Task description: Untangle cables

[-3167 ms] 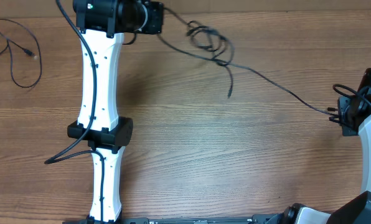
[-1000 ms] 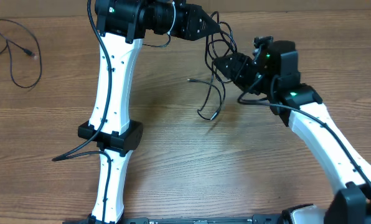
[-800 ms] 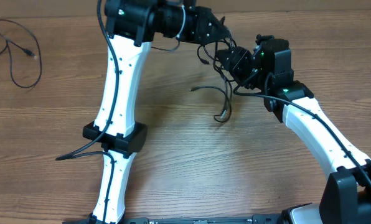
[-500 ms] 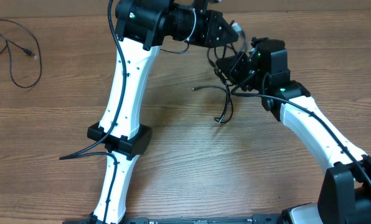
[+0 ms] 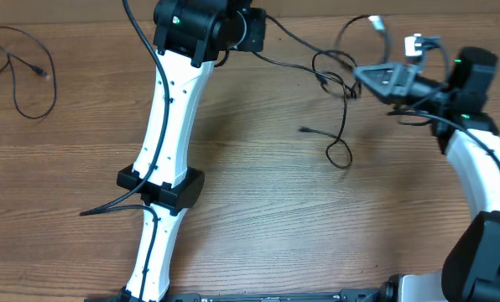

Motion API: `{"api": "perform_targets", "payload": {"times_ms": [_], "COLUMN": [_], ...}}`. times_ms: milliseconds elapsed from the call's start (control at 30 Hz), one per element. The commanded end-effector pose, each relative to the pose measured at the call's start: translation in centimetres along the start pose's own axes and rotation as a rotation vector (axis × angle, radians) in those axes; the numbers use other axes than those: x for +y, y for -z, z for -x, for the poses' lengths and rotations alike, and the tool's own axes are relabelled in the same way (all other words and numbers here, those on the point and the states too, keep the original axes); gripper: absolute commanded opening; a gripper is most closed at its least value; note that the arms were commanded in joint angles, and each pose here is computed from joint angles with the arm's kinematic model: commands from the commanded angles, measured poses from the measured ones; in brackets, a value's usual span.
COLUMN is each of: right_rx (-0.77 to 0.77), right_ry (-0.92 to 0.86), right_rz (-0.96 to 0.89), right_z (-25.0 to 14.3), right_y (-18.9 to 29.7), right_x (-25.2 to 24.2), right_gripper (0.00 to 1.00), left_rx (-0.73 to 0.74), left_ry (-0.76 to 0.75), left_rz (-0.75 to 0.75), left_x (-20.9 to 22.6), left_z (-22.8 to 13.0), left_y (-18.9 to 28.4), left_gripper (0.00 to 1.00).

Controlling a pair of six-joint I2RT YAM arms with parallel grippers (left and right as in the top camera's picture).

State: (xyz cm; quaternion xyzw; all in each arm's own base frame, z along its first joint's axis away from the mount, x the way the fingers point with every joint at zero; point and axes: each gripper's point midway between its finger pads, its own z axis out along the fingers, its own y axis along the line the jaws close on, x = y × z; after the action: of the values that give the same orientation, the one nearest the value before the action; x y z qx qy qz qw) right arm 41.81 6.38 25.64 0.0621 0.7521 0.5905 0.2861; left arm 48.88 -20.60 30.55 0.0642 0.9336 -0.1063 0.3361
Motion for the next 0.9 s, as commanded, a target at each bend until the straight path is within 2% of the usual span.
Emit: {"api": "perform_targets", "payload": {"times_ms": [0,133,267,333,433,533,567,667,767,800,867], "right_rx": [-0.038,-0.151,-0.293,-0.325,-0.323,-0.333,-0.338,-0.333,-0.327,-0.323,-0.315], "right_ry": [0.04,-0.107,-0.306,-0.354,-0.369,-0.369,-0.376,-0.388,-0.398,-0.403,-0.406], "right_rz": [-0.002,-0.207,-0.6,-0.733,-0.755,-0.788,-0.813,-0.828,-0.833,-0.836,-0.833], "right_z": [0.8,1.7,0.8,0.0,-0.3,-0.4,-0.6,-0.9,-1.2,-1.3,-1.5], "right_y": [1.8,2.4,5.5,7.1,7.4,7.8,8.2,8.3,8.3,8.4,8.2], "right_x": [0.9,-3.5,-10.9,-12.9,-13.3,-13.7,-14.0,-14.2,-14.3,-14.3,-14.3], "right_gripper": [0.04,0.04,0.04,0.04,0.04,0.04,0.06,0.21,0.28,0.37,0.43], "left_rx": [-0.129,-0.218,-0.289,-0.305,-0.3,-0.324,-0.333,-0.338,-0.337,-0.332,-0.317], "left_ry": [0.05,0.101,0.208,0.264,0.253,0.225,0.231,0.243,0.257,0.256,0.249], "left_rz": [0.24,0.381,0.39,0.323,0.189,0.196,0.221,0.235,0.239,0.236,0.185], "left_x": [5.8,9.9,12.1,11.8,10.0,10.1,10.8,11.6,12.0,11.9,11.1], "left_z": [2.7,4.7,6.2,6.7,7.2,7.9,8.0,8.1,8.0,7.9,7.8], "left_y": [2.7,3.8,4.6,4.4,3.9,4.1,4.3,4.4,4.4,4.4,4.1], "left_gripper": [0.04,0.04,0.04,0.04,0.04,0.04,0.04,0.04,0.04,0.04,0.04]}}
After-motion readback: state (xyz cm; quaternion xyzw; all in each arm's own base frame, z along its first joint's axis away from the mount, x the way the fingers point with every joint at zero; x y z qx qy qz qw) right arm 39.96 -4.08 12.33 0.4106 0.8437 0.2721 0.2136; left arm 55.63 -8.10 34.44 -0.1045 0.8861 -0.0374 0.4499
